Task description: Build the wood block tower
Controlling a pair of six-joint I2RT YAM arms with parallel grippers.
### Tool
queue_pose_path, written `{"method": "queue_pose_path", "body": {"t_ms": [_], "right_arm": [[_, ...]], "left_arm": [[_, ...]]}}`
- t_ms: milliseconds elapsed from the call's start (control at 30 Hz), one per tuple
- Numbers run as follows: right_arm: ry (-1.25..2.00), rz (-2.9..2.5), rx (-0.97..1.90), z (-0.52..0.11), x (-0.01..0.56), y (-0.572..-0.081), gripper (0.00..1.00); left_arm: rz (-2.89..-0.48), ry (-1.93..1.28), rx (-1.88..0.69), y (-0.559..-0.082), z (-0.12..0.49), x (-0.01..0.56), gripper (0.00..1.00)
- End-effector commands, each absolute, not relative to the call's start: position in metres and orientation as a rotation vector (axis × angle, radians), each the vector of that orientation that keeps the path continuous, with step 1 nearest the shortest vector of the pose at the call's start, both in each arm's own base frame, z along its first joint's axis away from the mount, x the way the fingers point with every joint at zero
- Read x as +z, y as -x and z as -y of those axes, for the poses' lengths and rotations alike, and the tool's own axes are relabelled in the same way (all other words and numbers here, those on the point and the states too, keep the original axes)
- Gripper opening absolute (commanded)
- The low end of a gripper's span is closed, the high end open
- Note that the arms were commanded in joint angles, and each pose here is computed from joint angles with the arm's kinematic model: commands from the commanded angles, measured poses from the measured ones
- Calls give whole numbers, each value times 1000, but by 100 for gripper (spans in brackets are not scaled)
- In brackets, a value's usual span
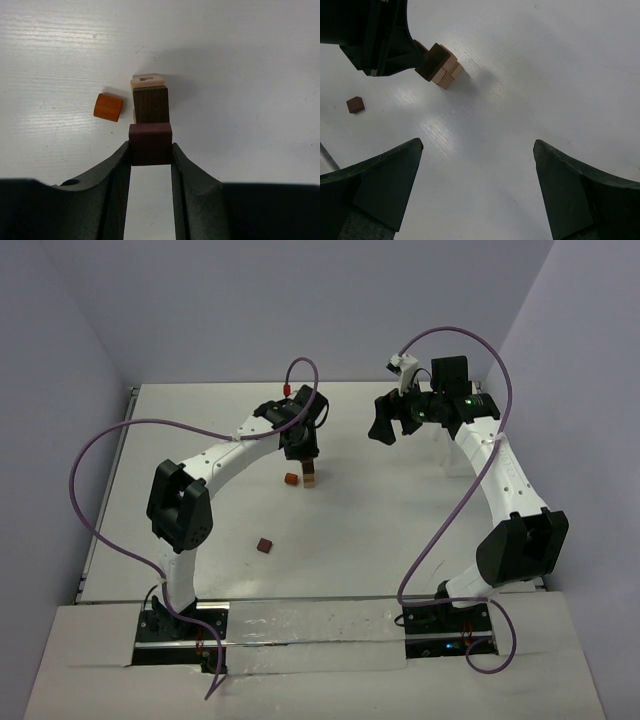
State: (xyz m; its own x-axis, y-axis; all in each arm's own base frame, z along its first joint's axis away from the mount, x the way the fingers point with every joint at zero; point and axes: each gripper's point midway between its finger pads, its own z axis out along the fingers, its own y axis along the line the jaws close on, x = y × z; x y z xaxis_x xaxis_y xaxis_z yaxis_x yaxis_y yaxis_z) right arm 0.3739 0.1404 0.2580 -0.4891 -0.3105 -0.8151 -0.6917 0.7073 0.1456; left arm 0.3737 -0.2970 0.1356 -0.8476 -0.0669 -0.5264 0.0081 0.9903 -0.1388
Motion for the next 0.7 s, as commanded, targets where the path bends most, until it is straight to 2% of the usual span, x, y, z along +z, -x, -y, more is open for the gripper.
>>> {"method": "queue_pose_path", "body": {"t_ms": [0, 667], "right_arm": [[751, -2059, 600, -141, 276, -379, 100], [755, -2060, 606, -142, 275, -379, 100]], "left_arm": [[-2524, 65, -268, -379, 305, 156, 3], [-2551, 71, -241, -381, 307, 140, 8]]}}
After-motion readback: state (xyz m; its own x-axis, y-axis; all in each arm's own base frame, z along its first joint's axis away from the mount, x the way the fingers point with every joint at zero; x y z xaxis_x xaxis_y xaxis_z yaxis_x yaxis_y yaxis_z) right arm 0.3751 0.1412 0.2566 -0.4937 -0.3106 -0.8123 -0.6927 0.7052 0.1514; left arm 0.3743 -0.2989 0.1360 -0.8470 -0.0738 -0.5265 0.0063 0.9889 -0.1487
